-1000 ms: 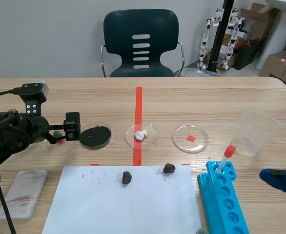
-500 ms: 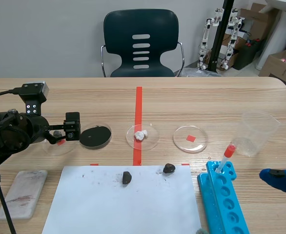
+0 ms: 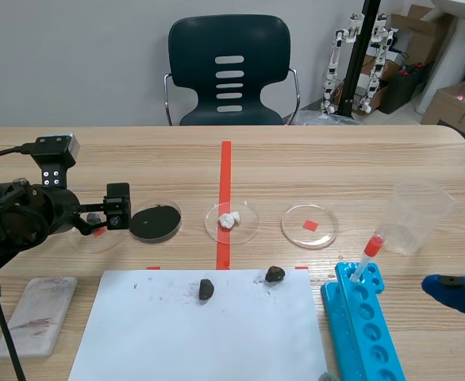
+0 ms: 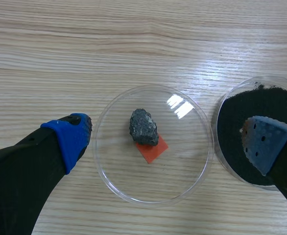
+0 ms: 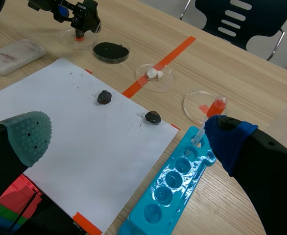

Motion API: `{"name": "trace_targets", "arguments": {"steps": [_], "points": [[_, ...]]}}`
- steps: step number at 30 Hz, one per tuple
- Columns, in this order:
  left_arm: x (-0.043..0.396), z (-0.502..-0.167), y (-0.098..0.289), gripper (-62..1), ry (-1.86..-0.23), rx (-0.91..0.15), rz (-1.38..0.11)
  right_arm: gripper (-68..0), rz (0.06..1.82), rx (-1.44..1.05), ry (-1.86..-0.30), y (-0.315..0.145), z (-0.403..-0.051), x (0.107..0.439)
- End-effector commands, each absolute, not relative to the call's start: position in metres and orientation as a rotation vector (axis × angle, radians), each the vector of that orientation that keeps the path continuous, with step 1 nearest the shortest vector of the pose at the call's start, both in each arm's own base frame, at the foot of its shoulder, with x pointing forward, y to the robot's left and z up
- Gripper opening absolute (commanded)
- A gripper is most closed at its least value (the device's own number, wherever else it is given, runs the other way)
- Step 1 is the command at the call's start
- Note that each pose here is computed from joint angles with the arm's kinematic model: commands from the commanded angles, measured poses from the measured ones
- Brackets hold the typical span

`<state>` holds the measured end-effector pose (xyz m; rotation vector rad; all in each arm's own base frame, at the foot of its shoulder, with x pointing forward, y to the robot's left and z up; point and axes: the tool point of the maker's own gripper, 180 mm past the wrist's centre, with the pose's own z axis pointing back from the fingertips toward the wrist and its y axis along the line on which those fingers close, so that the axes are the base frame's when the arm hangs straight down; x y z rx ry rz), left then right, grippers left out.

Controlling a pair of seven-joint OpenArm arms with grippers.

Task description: Put the mineral in the empty petri dish

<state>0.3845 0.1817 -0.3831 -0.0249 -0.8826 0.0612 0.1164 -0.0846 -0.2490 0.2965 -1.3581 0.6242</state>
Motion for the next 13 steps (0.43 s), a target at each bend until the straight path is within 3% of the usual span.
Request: {"name": "trace_targets", "arguments": {"steps": [1,13], "points": [[0.3893,-0.3750,0.1886,1.4,-0.912,-0.013,0.063,0.4,0.619,0.297,-1.390,-0.0841,-0.2413,0.1198],[0.3916,-0.3720,0.1894,1.4,-0.932,-0.005,0.056,0.4,0.619,0.297,-1.390,-0.0841,-0.2413,0.1198]]}}
